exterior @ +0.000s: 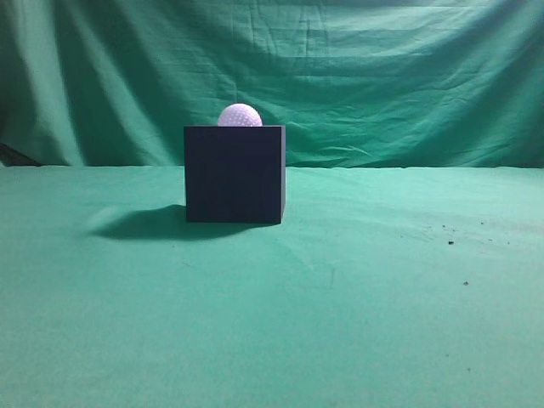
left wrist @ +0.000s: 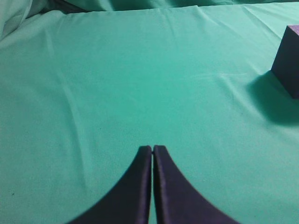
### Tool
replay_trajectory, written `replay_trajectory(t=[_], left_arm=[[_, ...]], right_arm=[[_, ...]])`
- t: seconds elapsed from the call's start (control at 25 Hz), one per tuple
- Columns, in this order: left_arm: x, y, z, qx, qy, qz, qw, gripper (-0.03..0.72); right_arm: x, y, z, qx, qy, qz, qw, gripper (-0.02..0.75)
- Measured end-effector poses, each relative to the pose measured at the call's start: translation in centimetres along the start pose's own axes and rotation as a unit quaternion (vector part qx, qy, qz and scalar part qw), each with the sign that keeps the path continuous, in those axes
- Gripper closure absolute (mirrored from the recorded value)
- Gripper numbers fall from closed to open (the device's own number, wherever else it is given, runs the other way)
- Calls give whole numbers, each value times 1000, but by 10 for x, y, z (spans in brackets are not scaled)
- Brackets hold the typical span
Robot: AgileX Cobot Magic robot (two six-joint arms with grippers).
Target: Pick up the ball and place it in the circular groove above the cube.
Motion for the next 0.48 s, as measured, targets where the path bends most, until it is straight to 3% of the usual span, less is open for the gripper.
replay_trajectory(t=[0.24,0.48], left_arm=[[0,0,0,0,0,0,1000,688],[0,0,0,0,0,0,1000,688]], right_arm=[[0,-19,47,-48,-32,60,997,738],[-3,-23,66,-72,-20,72,995,738]])
Point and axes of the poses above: a point on each arm's last joint axis where the gripper is mounted, x pointing back along that axis away from the gripper, y along the wrist's bending axis when the last joint is at zero, z = x × y, the point moved 6 cm from there along -x, pointing out along that axis toward the gripper, and after that the axes turned 9 degrees about -x, right-handed, at the moved point
